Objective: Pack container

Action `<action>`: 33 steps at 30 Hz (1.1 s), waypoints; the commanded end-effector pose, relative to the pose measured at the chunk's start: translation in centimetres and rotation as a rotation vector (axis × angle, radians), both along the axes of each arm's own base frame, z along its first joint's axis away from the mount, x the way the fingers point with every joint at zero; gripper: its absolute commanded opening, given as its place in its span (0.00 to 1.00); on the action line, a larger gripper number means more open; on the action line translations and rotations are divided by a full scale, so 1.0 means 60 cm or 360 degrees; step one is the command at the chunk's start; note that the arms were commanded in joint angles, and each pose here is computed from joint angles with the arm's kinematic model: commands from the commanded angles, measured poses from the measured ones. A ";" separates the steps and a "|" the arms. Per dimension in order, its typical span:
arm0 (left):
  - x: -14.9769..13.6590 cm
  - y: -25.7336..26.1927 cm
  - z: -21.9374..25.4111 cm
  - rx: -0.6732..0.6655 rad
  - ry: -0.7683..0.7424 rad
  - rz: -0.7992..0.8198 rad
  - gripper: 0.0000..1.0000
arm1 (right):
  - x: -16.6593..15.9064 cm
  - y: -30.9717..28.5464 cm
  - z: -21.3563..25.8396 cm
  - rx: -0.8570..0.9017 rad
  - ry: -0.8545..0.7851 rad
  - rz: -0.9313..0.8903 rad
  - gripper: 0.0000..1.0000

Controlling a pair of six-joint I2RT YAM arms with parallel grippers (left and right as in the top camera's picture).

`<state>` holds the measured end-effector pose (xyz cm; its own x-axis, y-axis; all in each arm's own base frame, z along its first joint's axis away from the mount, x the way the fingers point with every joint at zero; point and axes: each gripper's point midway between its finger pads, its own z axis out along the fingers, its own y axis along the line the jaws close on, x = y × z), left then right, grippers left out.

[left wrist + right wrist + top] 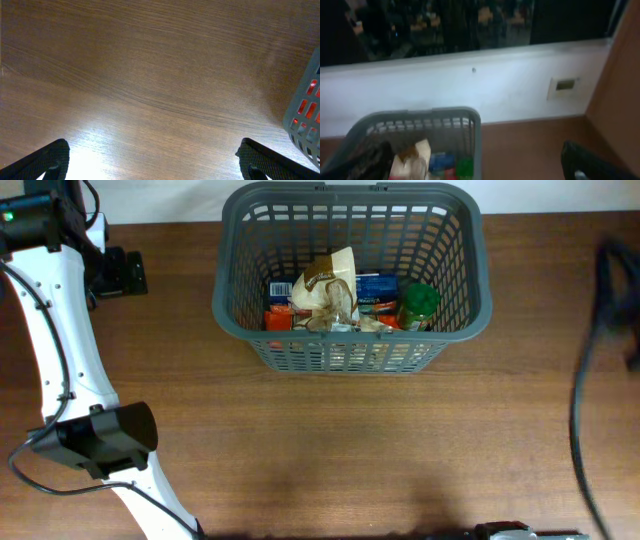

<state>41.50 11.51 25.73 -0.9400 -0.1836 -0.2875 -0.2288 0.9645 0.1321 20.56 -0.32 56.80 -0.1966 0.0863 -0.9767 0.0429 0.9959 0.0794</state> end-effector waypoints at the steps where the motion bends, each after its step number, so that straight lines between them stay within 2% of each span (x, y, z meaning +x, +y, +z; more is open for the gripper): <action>1: -0.002 0.001 -0.002 -0.0012 0.0003 0.0025 0.99 | -0.122 0.001 -0.016 -0.0010 -0.0028 0.0034 0.99; 3: -0.002 0.001 -0.002 -0.0012 0.0003 0.0025 0.99 | -0.192 -0.006 -0.053 -0.0058 0.0039 0.0016 0.99; 6: -0.002 0.001 -0.002 -0.0012 0.0003 0.0025 0.99 | -0.226 -0.001 -0.062 -0.0044 -0.0005 0.0047 0.99; 8: -0.002 0.001 -0.002 -0.0012 0.0003 0.0025 0.99 | -0.233 -0.006 -0.087 -0.0052 0.0058 0.0021 0.99; 13: -0.002 0.001 -0.002 -0.0012 0.0003 0.0025 0.99 | -0.145 -0.003 -0.164 -0.0057 0.0343 0.0023 0.99; 16: -0.002 0.001 -0.002 -0.0012 0.0003 0.0025 0.99 | -0.080 -0.001 -0.170 0.0134 0.0311 -0.0036 0.99; 19: -0.002 0.001 -0.002 -0.0012 0.0003 0.0025 0.99 | -0.042 -0.001 -0.204 0.0186 0.0417 -0.0068 0.99; 23: -0.002 0.001 -0.002 -0.0012 0.0003 0.0025 0.99 | -0.001 -0.010 -0.228 0.0106 0.0522 -0.0107 0.99; 27: -0.002 0.001 -0.002 -0.0012 0.0003 0.0025 0.99 | 0.044 -0.007 -0.224 -0.0080 0.0515 -0.0027 0.99; 33: -0.002 0.001 -0.002 -0.0012 0.0003 0.0025 0.99 | 0.101 -0.004 -0.220 -0.0078 0.0317 -0.0021 0.99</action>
<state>41.48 11.51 25.68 -0.9406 -0.1838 -0.2853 -0.2286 0.9645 0.1325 26.45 -0.28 43.85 -0.4295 0.0555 -0.9014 0.0591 0.9977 0.0332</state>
